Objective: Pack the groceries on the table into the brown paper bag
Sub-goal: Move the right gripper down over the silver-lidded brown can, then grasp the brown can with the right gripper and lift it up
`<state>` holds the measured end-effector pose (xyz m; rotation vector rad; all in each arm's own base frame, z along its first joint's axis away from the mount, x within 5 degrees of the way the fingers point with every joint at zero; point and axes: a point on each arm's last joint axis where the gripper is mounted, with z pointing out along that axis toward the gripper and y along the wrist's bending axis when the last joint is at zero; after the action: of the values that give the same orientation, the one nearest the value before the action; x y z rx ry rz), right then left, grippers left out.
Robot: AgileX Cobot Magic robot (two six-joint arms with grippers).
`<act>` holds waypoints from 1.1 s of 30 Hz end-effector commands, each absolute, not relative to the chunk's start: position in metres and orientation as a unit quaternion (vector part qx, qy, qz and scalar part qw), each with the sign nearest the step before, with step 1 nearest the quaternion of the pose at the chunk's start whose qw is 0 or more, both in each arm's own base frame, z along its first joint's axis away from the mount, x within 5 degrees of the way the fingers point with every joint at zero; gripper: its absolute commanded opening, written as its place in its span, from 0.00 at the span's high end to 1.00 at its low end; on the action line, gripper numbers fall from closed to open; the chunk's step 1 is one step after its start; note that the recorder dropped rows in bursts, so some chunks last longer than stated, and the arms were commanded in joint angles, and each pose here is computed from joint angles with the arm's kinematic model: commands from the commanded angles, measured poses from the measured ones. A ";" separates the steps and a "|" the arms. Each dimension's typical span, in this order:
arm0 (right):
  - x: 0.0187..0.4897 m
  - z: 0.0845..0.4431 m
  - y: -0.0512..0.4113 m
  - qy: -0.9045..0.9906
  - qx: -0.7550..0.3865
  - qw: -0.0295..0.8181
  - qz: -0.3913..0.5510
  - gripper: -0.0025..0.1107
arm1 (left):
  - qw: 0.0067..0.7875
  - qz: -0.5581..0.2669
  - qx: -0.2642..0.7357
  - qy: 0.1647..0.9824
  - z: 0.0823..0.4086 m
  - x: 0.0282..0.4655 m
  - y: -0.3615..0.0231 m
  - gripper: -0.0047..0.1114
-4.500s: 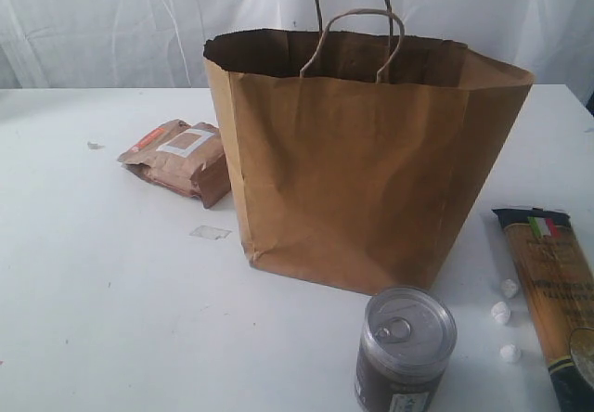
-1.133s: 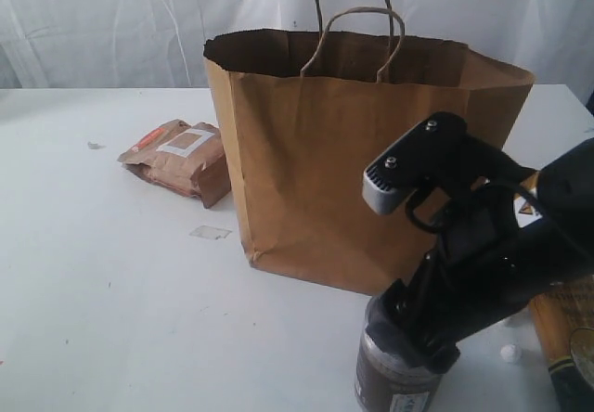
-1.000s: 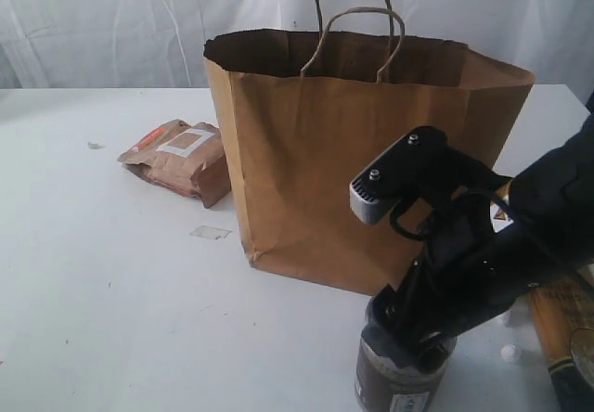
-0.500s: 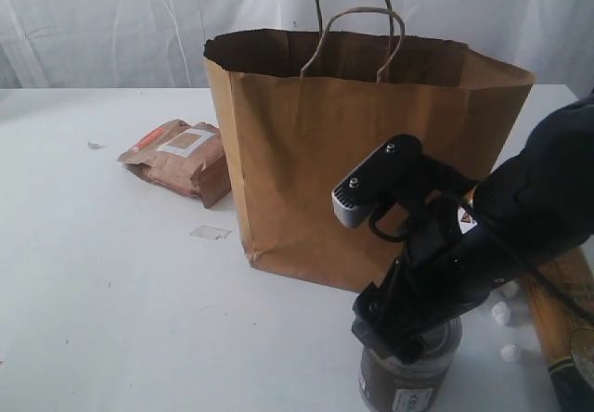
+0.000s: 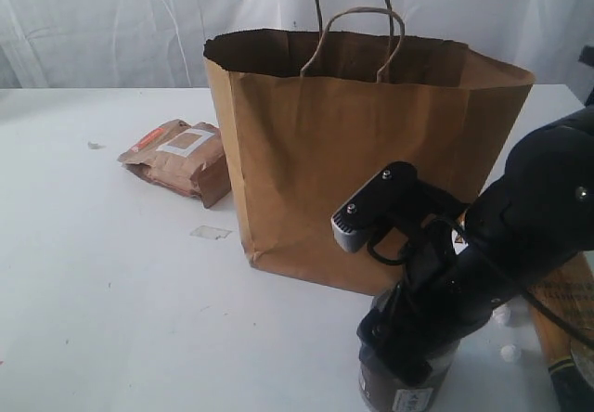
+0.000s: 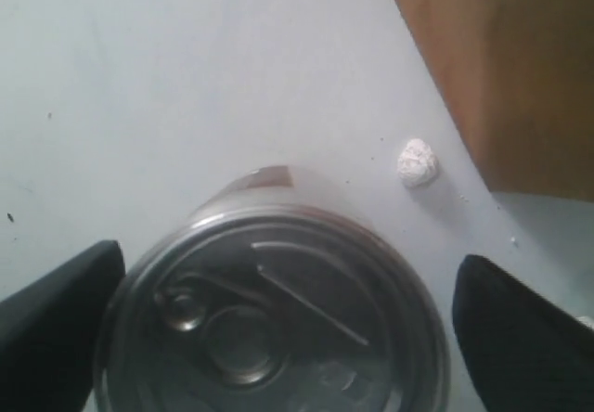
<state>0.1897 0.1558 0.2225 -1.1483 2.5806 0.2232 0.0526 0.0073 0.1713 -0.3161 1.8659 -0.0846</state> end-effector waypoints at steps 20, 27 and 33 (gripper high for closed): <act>0.175 0.201 0.146 0.906 -0.403 0.105 0.071 0.76 | 0.584 -0.040 -0.138 0.799 0.170 0.052 0.007 0.96; 0.170 0.203 0.140 0.904 -0.409 0.102 0.064 0.78 | 0.584 -0.040 -0.138 0.799 0.170 0.052 0.007 0.96; 0.158 0.226 0.132 0.902 -0.416 0.092 0.064 0.78 | 0.584 -0.040 -0.138 0.799 0.170 0.052 0.007 0.96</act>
<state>0.1673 0.1390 0.2172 -1.1856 2.6399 0.2092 0.0526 0.0073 0.1713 -0.3161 1.8659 -0.0846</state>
